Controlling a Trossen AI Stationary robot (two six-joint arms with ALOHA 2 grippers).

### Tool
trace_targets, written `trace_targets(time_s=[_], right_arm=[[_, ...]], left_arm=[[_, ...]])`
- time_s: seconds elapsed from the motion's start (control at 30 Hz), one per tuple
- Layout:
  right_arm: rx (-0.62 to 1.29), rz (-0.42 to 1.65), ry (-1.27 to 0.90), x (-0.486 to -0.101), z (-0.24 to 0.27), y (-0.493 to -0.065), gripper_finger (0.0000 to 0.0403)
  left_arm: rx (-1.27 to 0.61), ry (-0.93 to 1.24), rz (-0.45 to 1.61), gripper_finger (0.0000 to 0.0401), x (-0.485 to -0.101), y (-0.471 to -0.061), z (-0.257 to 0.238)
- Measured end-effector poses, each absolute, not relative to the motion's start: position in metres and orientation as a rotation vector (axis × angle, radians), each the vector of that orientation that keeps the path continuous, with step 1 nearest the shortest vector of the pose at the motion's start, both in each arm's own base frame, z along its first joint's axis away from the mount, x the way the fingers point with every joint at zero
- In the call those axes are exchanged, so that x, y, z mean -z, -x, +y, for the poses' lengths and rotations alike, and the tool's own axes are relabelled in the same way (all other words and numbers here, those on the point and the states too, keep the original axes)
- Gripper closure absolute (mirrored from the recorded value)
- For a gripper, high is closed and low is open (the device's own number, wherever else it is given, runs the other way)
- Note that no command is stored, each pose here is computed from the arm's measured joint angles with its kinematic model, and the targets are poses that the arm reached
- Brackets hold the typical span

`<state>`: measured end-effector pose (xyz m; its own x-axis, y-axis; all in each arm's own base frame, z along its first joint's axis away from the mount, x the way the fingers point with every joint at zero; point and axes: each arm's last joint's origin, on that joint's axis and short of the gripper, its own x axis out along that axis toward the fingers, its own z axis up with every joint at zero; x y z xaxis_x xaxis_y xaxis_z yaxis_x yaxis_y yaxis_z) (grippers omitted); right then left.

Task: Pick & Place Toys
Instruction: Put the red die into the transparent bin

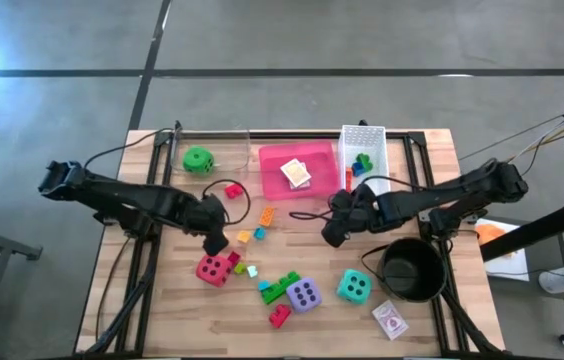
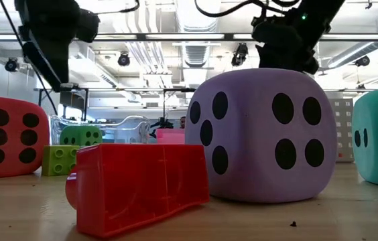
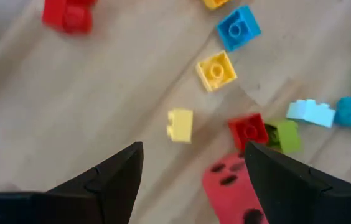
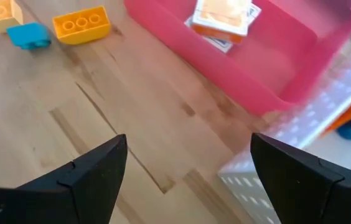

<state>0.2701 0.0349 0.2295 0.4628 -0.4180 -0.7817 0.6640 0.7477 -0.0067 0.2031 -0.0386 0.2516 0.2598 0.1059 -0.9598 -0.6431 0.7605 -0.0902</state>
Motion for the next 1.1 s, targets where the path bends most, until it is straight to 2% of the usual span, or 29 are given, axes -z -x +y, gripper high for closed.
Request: trace_targets(time_s=[0.27,0.47,0.7,0.9,1.1], right_arm=[[0.653,0.832,-0.306,-0.216,0.035,-0.270,0.0069],[0.650,0.847,-0.288,-0.212,0.035,-0.268,0.0069],[0.634,0.858,-0.256,-0.211,0.035,-0.268,0.0069],[0.633,0.860,-0.252,-0.211,0.035,-0.268,0.0069],[0.632,0.857,-0.254,-0.211,0.035,-0.268,0.0069]], left_arm=[[-0.534,0.774,1.310,0.0116,-0.243,-0.195,-0.043],[-0.433,0.876,1.367,0.0116,-0.232,-0.195,-0.049],[-0.437,0.912,1.419,0.0116,-0.221,-0.190,-0.051],[-0.331,0.906,1.406,0.0116,-0.223,-0.193,-0.056],[-0.321,0.895,1.417,0.0116,-0.222,-0.192,-0.058]])
